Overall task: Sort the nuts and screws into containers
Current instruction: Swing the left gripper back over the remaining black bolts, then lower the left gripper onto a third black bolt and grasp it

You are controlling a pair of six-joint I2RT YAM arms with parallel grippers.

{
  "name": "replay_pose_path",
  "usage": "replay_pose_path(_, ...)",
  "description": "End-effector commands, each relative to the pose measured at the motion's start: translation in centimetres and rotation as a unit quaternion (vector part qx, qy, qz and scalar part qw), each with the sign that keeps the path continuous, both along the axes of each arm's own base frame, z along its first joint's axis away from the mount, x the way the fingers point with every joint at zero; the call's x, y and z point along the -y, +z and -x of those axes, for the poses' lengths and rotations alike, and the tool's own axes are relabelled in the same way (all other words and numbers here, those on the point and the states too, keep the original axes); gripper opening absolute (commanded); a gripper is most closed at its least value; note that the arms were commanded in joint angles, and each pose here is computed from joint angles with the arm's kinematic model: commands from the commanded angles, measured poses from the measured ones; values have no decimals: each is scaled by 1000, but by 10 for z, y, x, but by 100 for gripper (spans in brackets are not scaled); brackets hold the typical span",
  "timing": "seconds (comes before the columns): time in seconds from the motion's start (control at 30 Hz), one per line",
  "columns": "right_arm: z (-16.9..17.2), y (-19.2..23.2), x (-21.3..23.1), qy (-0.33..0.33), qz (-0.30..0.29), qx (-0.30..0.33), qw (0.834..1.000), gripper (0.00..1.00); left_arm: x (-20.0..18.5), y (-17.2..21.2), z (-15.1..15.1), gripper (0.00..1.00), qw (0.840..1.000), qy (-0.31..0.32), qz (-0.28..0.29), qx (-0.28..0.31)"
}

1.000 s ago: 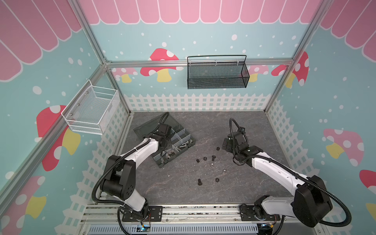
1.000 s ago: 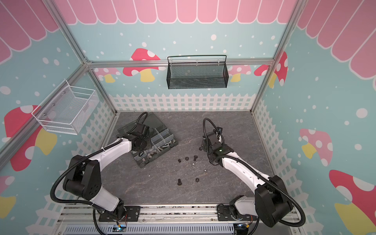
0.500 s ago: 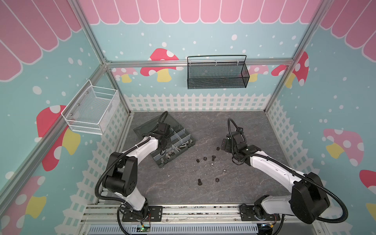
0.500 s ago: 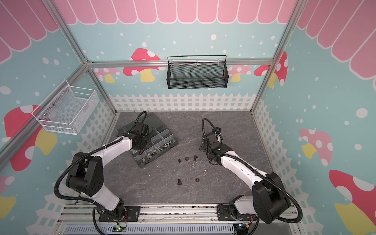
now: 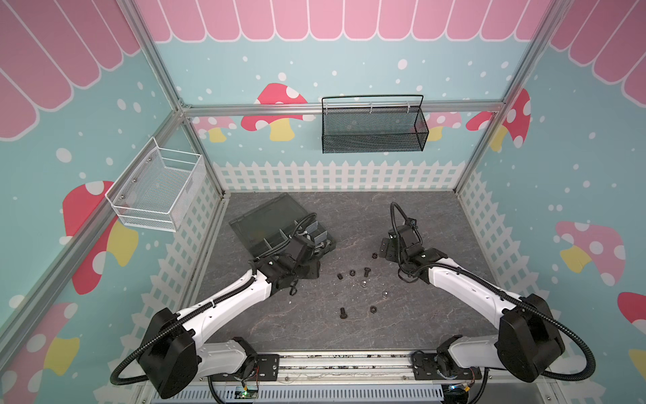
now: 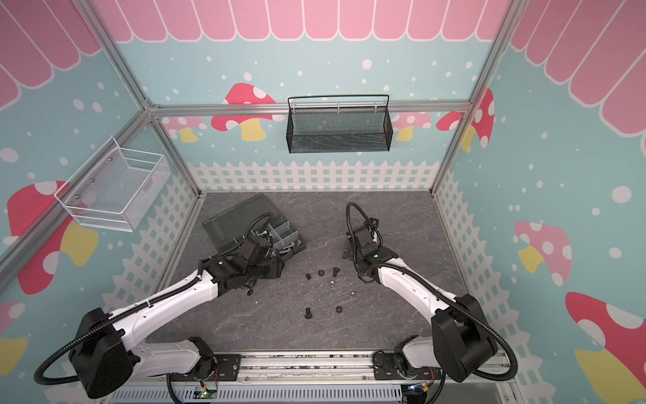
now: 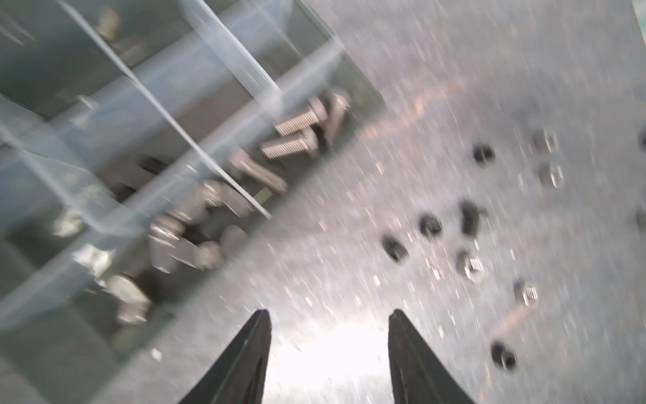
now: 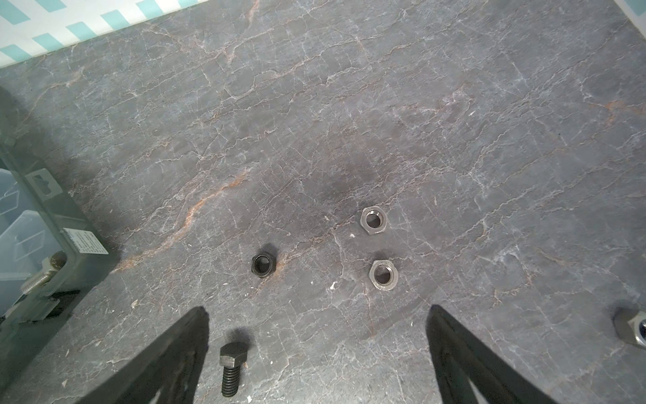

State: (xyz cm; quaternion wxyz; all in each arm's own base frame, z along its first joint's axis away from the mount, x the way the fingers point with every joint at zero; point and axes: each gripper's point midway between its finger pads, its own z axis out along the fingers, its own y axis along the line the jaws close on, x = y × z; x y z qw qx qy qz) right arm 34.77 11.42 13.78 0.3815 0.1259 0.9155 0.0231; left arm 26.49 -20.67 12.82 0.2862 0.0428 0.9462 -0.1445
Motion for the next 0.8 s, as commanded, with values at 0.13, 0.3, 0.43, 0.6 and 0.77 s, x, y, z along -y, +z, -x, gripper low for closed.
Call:
replay_pose_path(0.13,-5,-5,0,1,-7,-21,1000,98,40,-16,44,72,999,-50,-2,-8)
replay_pose_path(0.3,-4,-15,-3,7,-14,-36,999,98,64,-34,60,85,996,-88,-22,-26)
replay_pose_path(0.43,-3,-15,-1,7,-12,-39,999,98,82,-49,70,94,991,-118,-42,-44)
replay_pose_path(0.6,-2,-14,1,5,-9,-38,999,98,97,-66,80,98,984,-151,-71,-60)
replay_pose_path(0.77,0,-15,4,1,-8,-39,999,98,100,-84,88,95,977,-166,-104,-80)
